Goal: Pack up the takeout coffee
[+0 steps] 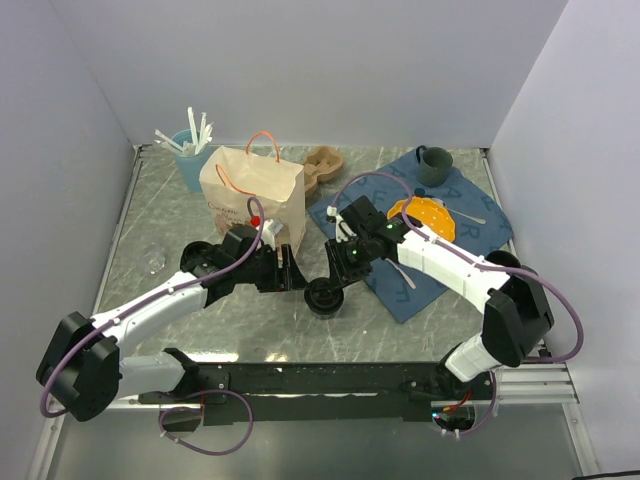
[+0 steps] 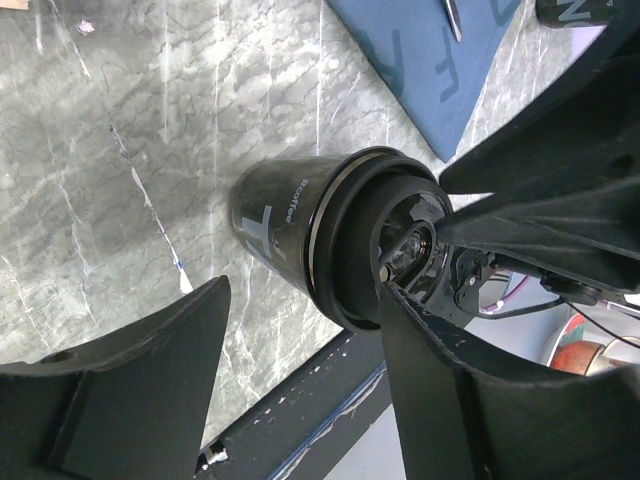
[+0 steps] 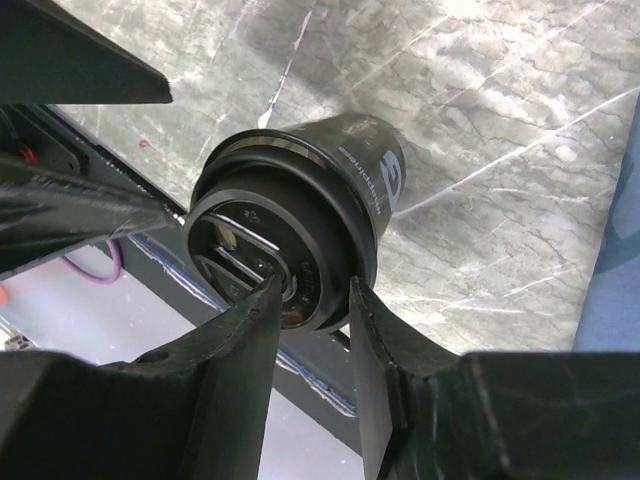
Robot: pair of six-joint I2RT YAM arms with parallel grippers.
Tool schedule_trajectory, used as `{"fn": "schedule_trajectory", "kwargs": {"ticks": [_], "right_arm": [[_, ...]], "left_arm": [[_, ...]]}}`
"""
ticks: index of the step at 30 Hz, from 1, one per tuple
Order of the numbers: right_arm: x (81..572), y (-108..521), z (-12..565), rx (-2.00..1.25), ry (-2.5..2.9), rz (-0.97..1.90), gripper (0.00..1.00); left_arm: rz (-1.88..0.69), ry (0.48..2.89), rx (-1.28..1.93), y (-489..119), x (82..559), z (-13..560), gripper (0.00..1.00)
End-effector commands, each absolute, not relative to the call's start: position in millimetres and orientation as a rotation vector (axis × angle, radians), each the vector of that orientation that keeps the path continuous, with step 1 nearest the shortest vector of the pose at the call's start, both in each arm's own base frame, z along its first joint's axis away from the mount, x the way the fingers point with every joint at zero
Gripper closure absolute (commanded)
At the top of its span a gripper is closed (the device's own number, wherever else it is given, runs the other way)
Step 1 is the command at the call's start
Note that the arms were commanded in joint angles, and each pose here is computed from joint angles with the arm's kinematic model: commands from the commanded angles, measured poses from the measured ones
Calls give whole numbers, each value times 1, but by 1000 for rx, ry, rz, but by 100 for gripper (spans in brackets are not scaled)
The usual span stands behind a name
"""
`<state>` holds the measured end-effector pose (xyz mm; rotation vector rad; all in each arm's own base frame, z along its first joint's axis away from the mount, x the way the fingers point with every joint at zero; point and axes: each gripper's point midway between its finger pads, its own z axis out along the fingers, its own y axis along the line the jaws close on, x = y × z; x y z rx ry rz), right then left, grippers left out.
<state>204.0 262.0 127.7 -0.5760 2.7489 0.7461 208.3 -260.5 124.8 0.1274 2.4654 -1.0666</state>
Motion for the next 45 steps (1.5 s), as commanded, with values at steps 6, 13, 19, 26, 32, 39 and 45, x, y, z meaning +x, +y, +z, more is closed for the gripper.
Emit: {"fn": "schedule_trajectory", "kwargs": {"ticks": [6, 13, 19, 26, 32, 39, 45], "right_arm": [[224, 274, 141, -565, 2694, 758, 61], [229, 277, 143, -565, 2693, 752, 64], [229, 276, 140, -559, 2703, 748, 64], [229, 276, 147, -555, 2695, 746, 61], [230, 272, 158, -551, 2676, 733, 52], [227, 262, 160, -521, 2660, 771, 44], [223, 255, 152, -490, 2653, 845, 42]], "left_arm": [[-1148, 2393, 180, -271, 207, 145, 31], [-1150, 2395, 193, -274, 205, 143, 31], [-1149, 2395, 196, -275, 204, 141, 31], [-1159, 2401, 217, -280, 203, 138, 31], [-1142, 2419, 222, -283, 203, 132, 31], [-1160, 2419, 243, -291, 203, 130, 31], [-1149, 2440, 247, -294, 205, 121, 32]]}}
